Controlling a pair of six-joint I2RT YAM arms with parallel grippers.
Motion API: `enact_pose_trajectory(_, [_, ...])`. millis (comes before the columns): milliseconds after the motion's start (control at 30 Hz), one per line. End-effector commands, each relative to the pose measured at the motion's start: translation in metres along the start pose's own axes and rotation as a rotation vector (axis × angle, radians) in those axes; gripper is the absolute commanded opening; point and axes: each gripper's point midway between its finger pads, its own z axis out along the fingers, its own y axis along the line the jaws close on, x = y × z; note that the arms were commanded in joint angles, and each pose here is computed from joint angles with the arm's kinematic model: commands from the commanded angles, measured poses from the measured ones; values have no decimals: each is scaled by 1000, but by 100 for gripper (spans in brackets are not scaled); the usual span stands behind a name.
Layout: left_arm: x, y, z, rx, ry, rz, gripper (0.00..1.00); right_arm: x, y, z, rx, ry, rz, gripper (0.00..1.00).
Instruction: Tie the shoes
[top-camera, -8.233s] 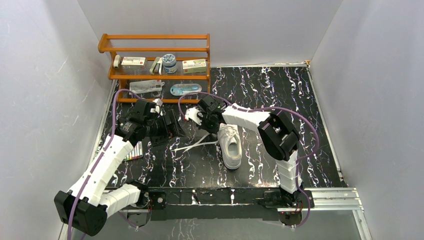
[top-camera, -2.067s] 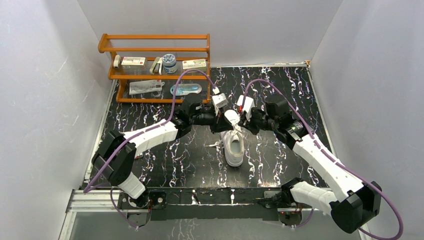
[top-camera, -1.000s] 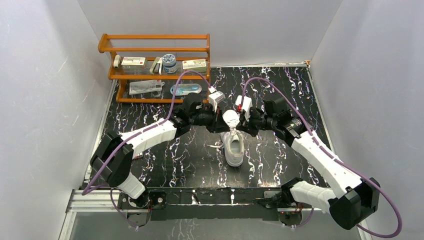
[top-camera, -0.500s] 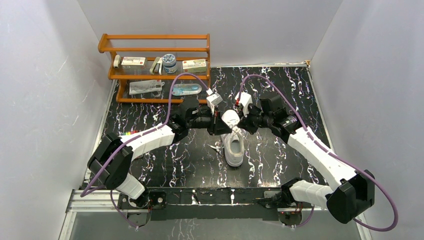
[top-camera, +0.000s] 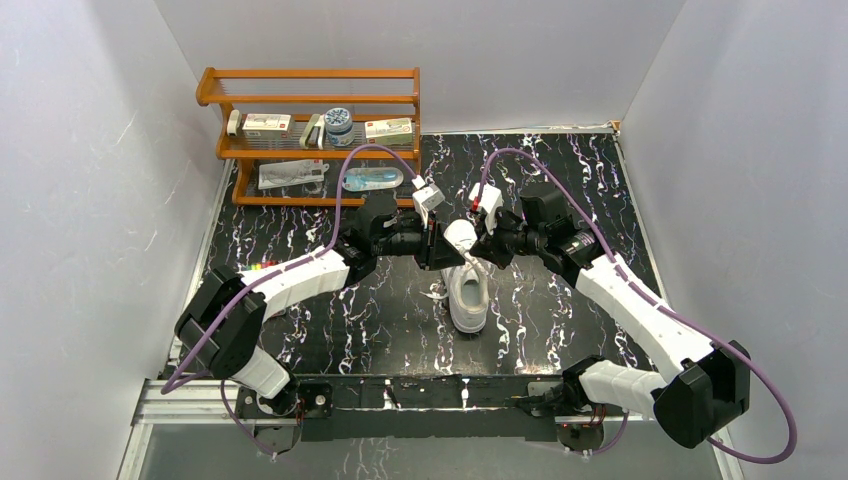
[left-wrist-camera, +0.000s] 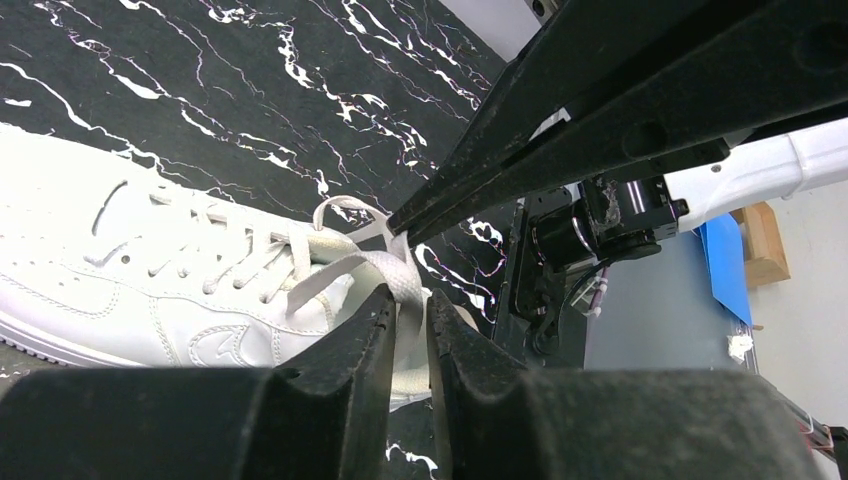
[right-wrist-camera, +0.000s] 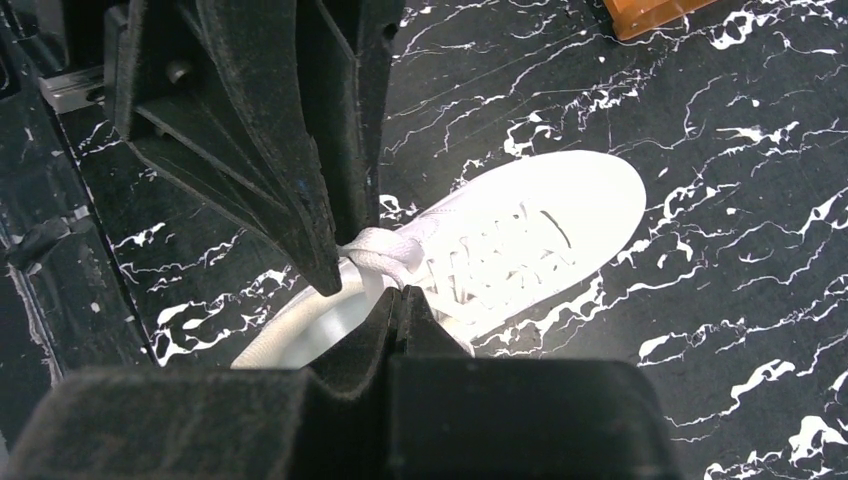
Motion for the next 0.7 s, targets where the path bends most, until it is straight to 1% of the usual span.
enact_pose_trajectory(0, [-17,-4,1,16,-42,60,19,-31,3,-7,-22,-98,-64,0])
enact_pose_trajectory(233, [-19,-3,5,23,-38,60,19,-30,3,-7,-24,-96,-67,0])
enact_pose_trajectory(367, [-21,2,7,-3,-36,61,11,-29,5,-8,-31,-91,-73,0])
enact_pose_trajectory(433, [-22,5,7,-16,-33,59,9,-28,5,-8,-30,-87,-74,0])
enact_pose_trajectory(467, [-22,5,7,-21,-33,59,9,-28,5,-9,-31,-87,-75,0])
enact_pose_trajectory(667, [-23,3,7,-9,-43,68,19,-28,4,-8,-32,-80,-80,0])
